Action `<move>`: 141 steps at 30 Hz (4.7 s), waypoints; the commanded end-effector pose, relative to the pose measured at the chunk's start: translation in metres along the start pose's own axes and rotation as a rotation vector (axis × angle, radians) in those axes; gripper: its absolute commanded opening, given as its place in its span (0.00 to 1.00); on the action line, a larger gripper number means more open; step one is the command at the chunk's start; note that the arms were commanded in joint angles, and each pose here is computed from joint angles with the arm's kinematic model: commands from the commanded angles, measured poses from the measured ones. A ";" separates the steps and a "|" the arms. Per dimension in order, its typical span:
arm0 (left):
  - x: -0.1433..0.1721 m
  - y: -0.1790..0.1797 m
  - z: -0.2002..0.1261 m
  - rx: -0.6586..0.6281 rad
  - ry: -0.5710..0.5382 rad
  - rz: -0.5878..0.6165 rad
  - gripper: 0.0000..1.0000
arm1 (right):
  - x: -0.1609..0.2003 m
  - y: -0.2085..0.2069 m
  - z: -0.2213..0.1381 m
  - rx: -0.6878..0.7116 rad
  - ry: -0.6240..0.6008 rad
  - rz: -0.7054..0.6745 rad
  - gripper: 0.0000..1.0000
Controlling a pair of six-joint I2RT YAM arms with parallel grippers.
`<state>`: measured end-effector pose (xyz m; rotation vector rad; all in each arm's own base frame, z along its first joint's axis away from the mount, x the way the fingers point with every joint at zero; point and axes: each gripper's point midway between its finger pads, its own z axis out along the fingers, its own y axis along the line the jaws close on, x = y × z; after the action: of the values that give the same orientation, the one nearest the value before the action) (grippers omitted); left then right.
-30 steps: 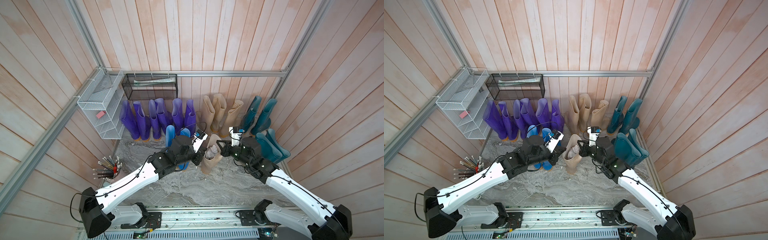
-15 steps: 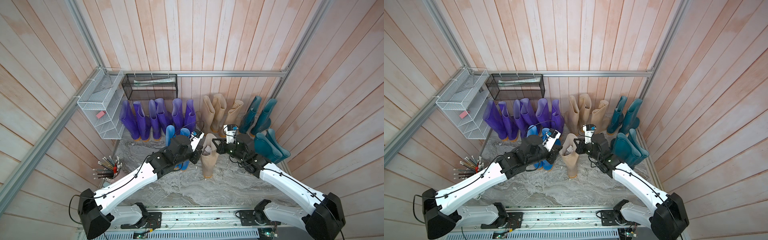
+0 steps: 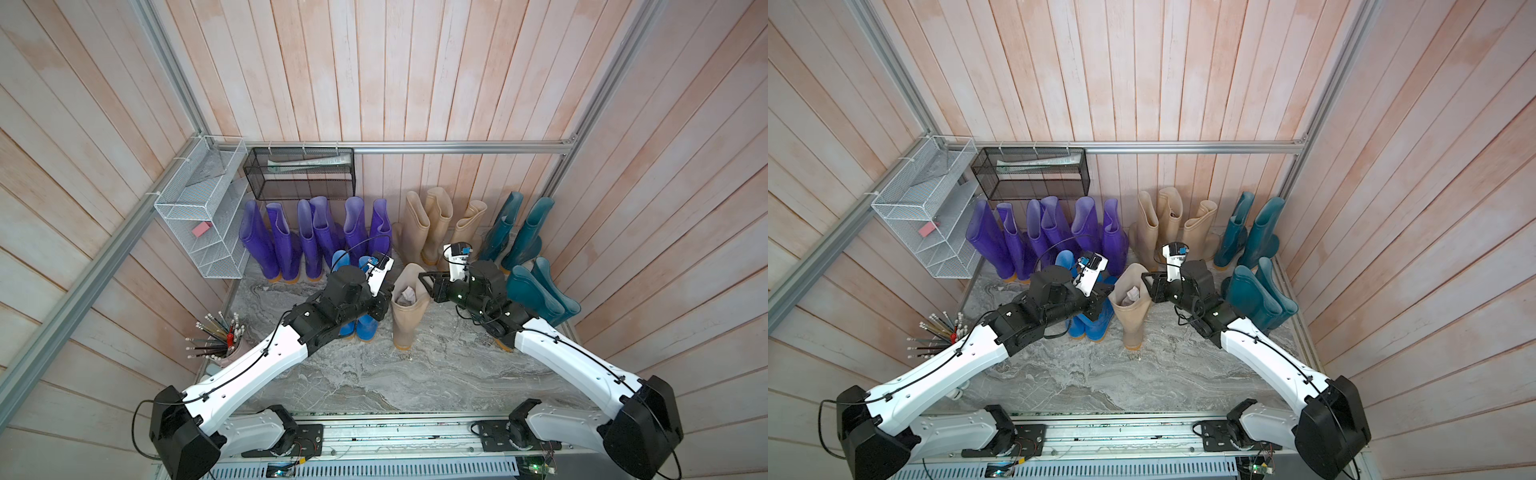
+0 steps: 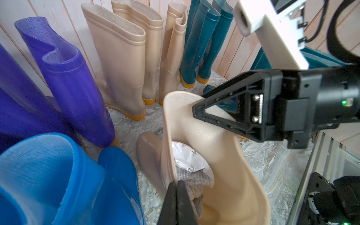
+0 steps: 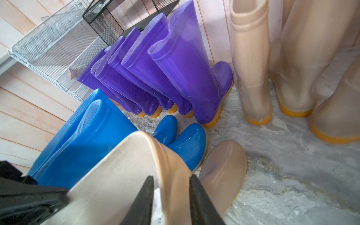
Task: Match and arrange rain boots in pairs
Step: Adjust the rain boot at the center of the board, then pick up the rain boot at the center of the board, then place the rain boot at the center of the board, then pair a pair of rain boots at the center of the board.
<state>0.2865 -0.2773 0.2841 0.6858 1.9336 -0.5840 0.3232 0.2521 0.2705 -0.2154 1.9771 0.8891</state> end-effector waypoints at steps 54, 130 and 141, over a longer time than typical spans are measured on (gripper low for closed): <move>-0.050 0.095 -0.082 -0.298 -0.383 -0.131 0.95 | -0.110 -0.127 0.000 0.425 -0.083 -0.147 0.00; -0.060 0.068 -0.043 -0.172 -0.284 -0.062 0.88 | -0.024 -0.022 -0.038 0.136 0.231 -0.102 0.00; -0.060 0.067 -0.044 -0.170 -0.286 -0.062 0.88 | -0.028 0.003 -0.031 -0.005 0.216 -0.024 0.00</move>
<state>0.3282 -0.2147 0.3457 0.4277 1.7322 -0.5047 0.3138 0.2078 0.2678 -0.3199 2.2994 0.7342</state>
